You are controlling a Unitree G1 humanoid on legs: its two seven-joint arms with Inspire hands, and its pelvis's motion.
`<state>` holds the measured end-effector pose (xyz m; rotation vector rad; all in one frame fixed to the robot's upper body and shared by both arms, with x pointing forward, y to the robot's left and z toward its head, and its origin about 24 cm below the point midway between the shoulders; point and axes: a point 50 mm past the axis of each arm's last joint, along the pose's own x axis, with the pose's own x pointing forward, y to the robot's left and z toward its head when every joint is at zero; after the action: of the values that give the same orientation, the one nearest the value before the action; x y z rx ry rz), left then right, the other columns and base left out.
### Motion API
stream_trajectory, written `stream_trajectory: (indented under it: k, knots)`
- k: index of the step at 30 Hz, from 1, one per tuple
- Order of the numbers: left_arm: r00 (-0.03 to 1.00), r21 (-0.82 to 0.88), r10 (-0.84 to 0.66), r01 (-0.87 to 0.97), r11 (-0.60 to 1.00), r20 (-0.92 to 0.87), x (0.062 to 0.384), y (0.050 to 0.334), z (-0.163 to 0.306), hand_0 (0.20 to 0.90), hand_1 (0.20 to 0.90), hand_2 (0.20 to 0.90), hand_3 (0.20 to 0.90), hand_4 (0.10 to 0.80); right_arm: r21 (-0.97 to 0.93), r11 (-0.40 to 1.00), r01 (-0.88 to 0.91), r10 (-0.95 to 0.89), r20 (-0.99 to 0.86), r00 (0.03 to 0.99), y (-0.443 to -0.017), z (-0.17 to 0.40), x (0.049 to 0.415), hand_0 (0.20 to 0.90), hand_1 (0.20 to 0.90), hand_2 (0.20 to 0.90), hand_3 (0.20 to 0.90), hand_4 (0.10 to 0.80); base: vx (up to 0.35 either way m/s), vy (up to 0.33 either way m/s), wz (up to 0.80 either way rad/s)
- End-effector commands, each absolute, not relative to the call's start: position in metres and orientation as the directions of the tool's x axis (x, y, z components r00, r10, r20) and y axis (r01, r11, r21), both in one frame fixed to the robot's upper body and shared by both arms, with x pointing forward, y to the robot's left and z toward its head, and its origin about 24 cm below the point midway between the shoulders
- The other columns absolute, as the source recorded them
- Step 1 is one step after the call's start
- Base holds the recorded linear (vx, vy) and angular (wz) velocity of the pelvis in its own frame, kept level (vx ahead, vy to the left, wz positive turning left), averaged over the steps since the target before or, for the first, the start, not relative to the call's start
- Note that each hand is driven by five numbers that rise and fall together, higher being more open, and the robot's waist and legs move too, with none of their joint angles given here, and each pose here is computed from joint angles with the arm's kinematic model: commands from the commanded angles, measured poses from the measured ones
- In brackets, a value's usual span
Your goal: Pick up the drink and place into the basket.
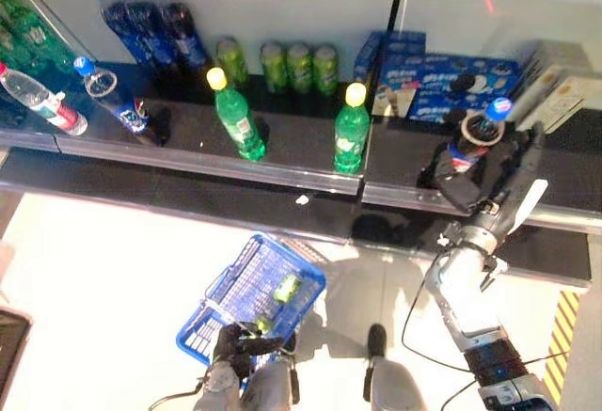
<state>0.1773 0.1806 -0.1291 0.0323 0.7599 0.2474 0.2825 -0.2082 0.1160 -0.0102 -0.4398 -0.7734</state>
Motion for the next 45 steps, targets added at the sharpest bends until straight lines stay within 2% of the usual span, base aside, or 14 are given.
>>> stream_trajectory:
  k: [1,11,22,32,37,38,39,41,45]
  knots:
    - [0.677,0.175,0.262,-0.196,0.965,-0.688,0.152,0.200,-0.135,0.300,0.300,0.300,0.200,0.100,0.320,0.710,0.628,-0.661,0.611,0.436,-0.210,0.179,0.282,0.900,0.900,0.900,0.900,0.800,-0.084,-0.059,-0.01]
    - [0.764,0.059,0.209,-0.220,0.974,-0.611,0.182,0.191,-0.119,0.300,0.300,0.300,0.200,0.100,0.347,0.706,0.618,-0.652,0.660,0.374,-0.215,0.212,0.293,0.900,0.900,0.900,0.900,0.800,-0.059,-0.008,-0.02]
    - [0.776,0.037,0.202,-0.225,0.974,-0.598,0.193,0.190,-0.114,0.300,0.300,0.300,0.200,0.100,0.337,0.710,0.618,-0.629,0.699,0.341,-0.214,0.237,0.302,0.900,0.900,0.900,0.900,0.800,0.000,0.000,0.00]
    - [0.774,0.009,0.190,-0.231,0.973,-0.604,0.194,0.192,-0.113,0.300,0.300,0.300,0.200,0.100,0.388,0.588,0.710,-0.736,0.620,0.272,-0.250,0.243,0.316,0.900,0.900,0.900,0.900,0.800,0.003,-0.001,0.00]
    - [0.771,-0.004,0.184,-0.236,0.972,-0.610,0.191,0.195,-0.114,0.300,0.300,0.300,0.200,0.100,0.438,0.578,0.689,-0.778,0.550,0.303,-0.265,0.242,0.323,0.900,0.900,0.900,0.900,0.800,0.000,0.000,0.00]
    - [0.772,-0.007,0.180,-0.232,0.973,-0.609,0.191,0.196,-0.114,0.300,0.300,0.300,0.200,0.100,0.444,0.583,0.680,-0.779,0.541,0.315,-0.268,0.244,0.326,0.761,0.761,0.761,0.738,0.638,0.000,0.000,0.00]
    - [0.774,-0.010,0.176,-0.229,0.973,-0.608,0.192,0.195,-0.114,0.300,0.300,0.300,0.200,0.100,0.448,0.587,0.674,-0.780,0.536,0.322,-0.269,0.245,0.327,0.469,0.469,0.469,0.398,0.298,0.000,0.000,0.00]
    - [0.777,-0.016,0.168,-0.223,0.975,-0.606,0.194,0.194,-0.113,0.300,0.300,0.300,0.200,0.100,0.456,0.601,0.657,-0.773,0.542,0.330,-0.271,0.250,0.330,0.300,0.300,0.300,0.200,0.100,0.000,0.000,0.00]
    - [0.778,-0.022,0.161,-0.219,0.976,-0.607,0.194,0.194,-0.113,0.300,0.300,0.300,0.200,0.100,0.446,0.622,0.643,-0.756,0.557,0.344,-0.276,0.263,0.335,0.300,0.300,0.300,0.200,0.100,0.001,-0.001,0.01]
